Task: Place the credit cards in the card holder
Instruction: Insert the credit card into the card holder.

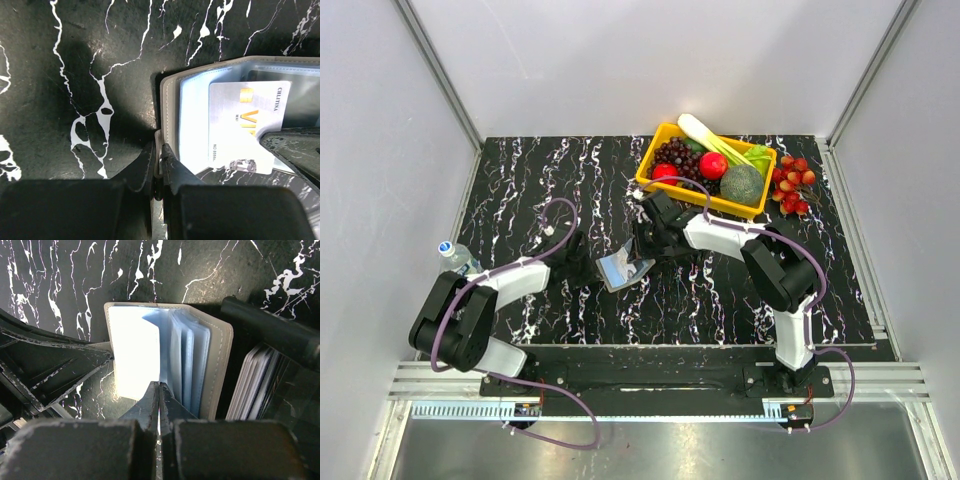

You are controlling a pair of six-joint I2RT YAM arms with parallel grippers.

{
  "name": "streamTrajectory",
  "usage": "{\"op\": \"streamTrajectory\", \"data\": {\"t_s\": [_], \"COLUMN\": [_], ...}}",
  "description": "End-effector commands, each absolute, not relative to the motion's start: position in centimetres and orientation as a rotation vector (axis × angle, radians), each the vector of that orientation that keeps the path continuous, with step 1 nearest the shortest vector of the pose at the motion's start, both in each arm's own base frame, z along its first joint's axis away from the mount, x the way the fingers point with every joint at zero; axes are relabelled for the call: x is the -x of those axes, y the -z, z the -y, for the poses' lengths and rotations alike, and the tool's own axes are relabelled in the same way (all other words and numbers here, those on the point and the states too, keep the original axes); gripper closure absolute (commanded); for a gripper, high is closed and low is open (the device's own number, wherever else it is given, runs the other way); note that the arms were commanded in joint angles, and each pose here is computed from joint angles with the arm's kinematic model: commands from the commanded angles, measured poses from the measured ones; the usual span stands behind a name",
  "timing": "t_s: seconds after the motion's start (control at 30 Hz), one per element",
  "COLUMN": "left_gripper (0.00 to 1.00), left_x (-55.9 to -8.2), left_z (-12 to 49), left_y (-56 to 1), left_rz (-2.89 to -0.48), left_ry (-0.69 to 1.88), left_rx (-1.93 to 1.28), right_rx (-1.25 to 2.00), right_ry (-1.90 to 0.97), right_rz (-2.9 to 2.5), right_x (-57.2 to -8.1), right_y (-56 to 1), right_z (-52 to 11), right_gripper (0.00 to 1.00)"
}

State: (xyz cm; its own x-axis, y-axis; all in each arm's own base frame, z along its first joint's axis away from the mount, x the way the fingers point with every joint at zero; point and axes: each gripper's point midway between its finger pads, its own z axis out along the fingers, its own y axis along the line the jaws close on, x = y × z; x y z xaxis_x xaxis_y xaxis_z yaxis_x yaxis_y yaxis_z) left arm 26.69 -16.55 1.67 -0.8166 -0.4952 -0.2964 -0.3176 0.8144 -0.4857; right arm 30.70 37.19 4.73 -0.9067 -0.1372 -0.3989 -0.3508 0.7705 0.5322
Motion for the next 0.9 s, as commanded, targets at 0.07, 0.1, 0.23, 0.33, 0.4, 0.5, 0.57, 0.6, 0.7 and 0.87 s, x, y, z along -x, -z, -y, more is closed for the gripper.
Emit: {"op": "streamTrajectory", "data": {"t_s": [0.07, 0.1, 0.23, 0.33, 0.4, 0.5, 0.57, 0.6, 0.7, 0.87], "left_gripper": [1.0, 1.0, 1.0, 1.0, 1.0, 1.0, 1.0, 1.0, 1.0, 1.0], "left_x": [-26.6, -26.5, -26.3, -26.4, -26.4, -26.5, -26.6, -26.6, -26.7, -26.8], "left_z": [13.5, 13.2, 12.6, 12.6, 12.6, 12.6, 12.6, 12.7, 12.9, 13.0], "left_y": [-1.7, -1.8, -1.3, -0.9, -0.7, -0.6, -0.6, -0.6, -0.6, 0.0], "left_rz": [-2.608, -2.611, -2.638, -2.656, -2.658, -2.66, -2.662, -2.664, -2.668, -2.681], "left_ry": [0.329, 0.311, 0.258, 0.245, 0.239, 0.234, 0.232, 0.235, 0.246, 0.239], "left_rx": [0.524, 0.507, 0.47, 0.463, 0.468, 0.467, 0.465, 0.458, 0.449, 0.463], "right_rx": [0.273, 0.256, 0.218, 0.188, 0.147, 0.128, 0.123, 0.13, 0.149, 0.211], "right_ry": [-0.904, -0.917, -0.929, -0.932, -0.914, -0.913, -0.913, -0.929, -0.99, -1.059], "right_rz": [-2.574, -2.568, -2.574, -2.571, -2.552, -2.545, -2.56, -2.565, -2.57, -2.555], "right_x": [-32.2, -32.5, -33.0, -33.2, -33.7, -34.1, -33.9, -33.7, -33.3, -32.5], "right_y": [-6.4, -6.5, -5.9, -5.6, -5.7, -5.6, -5.2, -5.1, -5.1, -5.6], "right_z": [-35.8, -35.6, -35.0, -34.6, -34.0, -33.8, -33.7, -33.9, -34.6, -35.5], "right_gripper": [1.0, 1.0, 1.0, 1.0, 1.0, 1.0, 1.0, 1.0, 1.0, 1.0]}}
